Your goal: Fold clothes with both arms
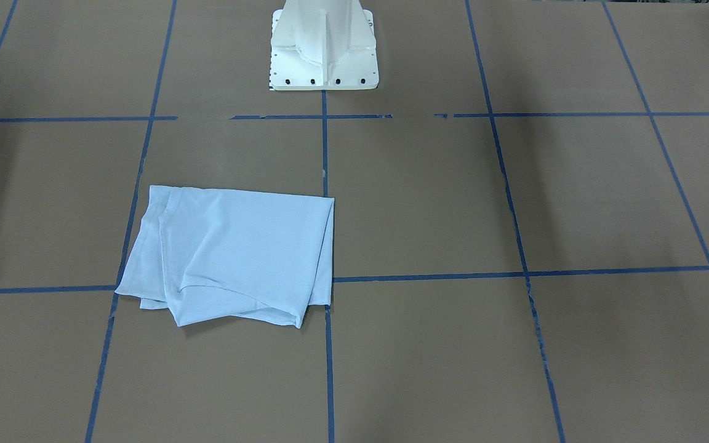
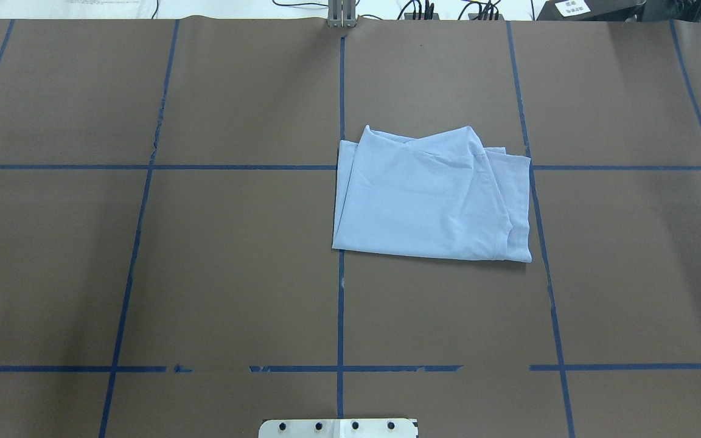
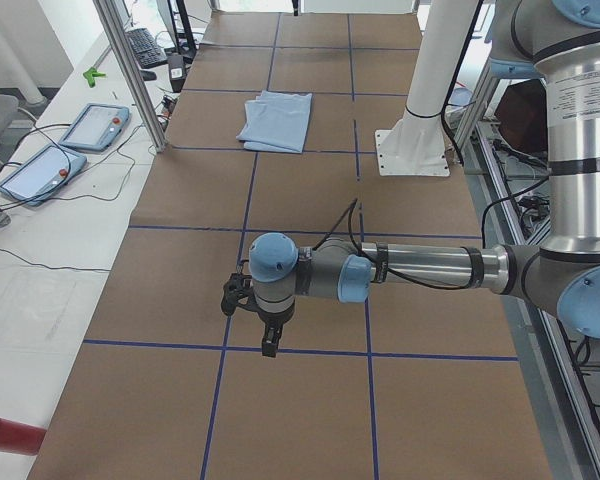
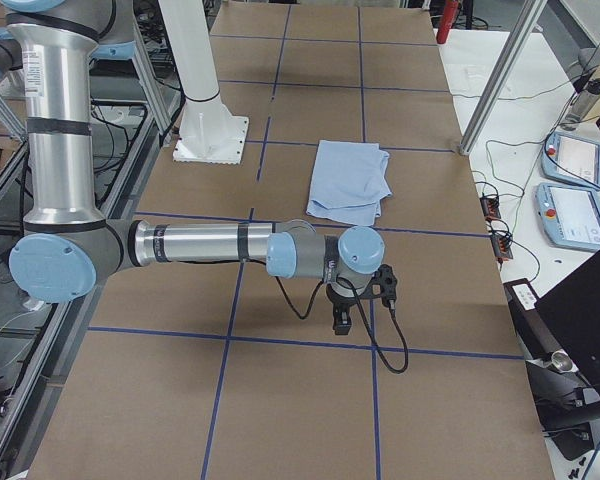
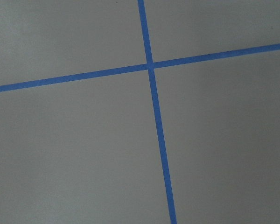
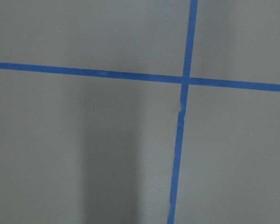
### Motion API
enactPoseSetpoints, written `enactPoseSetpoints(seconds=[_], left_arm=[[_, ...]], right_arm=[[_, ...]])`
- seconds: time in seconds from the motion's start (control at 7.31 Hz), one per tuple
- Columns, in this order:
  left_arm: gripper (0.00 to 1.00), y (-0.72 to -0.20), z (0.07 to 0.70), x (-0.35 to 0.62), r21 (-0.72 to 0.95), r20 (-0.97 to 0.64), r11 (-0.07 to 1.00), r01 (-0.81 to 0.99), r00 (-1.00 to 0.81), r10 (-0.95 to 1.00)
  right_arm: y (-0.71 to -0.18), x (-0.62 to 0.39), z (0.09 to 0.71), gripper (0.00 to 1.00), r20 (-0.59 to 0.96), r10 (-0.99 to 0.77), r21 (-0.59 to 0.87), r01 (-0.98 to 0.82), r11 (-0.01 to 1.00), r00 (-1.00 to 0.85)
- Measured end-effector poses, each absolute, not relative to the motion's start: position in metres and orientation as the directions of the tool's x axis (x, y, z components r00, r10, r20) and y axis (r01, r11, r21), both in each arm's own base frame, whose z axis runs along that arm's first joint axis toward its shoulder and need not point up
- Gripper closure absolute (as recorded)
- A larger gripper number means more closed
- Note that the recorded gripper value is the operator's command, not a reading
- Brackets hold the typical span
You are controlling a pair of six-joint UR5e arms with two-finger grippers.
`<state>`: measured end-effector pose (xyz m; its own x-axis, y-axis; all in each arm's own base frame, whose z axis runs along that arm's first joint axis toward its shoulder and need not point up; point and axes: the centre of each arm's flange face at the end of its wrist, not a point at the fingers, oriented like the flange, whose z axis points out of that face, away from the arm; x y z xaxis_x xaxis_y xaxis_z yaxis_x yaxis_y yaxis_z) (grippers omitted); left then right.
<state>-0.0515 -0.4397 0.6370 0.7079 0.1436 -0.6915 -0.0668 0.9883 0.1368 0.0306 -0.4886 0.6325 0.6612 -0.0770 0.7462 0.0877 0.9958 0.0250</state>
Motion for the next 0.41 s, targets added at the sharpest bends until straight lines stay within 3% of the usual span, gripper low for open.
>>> enactPoseSetpoints(seconds=[0.41], left_arm=[[0.00,-0.4412,0.6366,-0.0515,0.141,-0.690,0.988,-0.069,0.708,0.147]], right_arm=[[-0.4907,0.0306,0.6303,0.00,0.746,-0.082,0.031,0.088,0.996,0.661]])
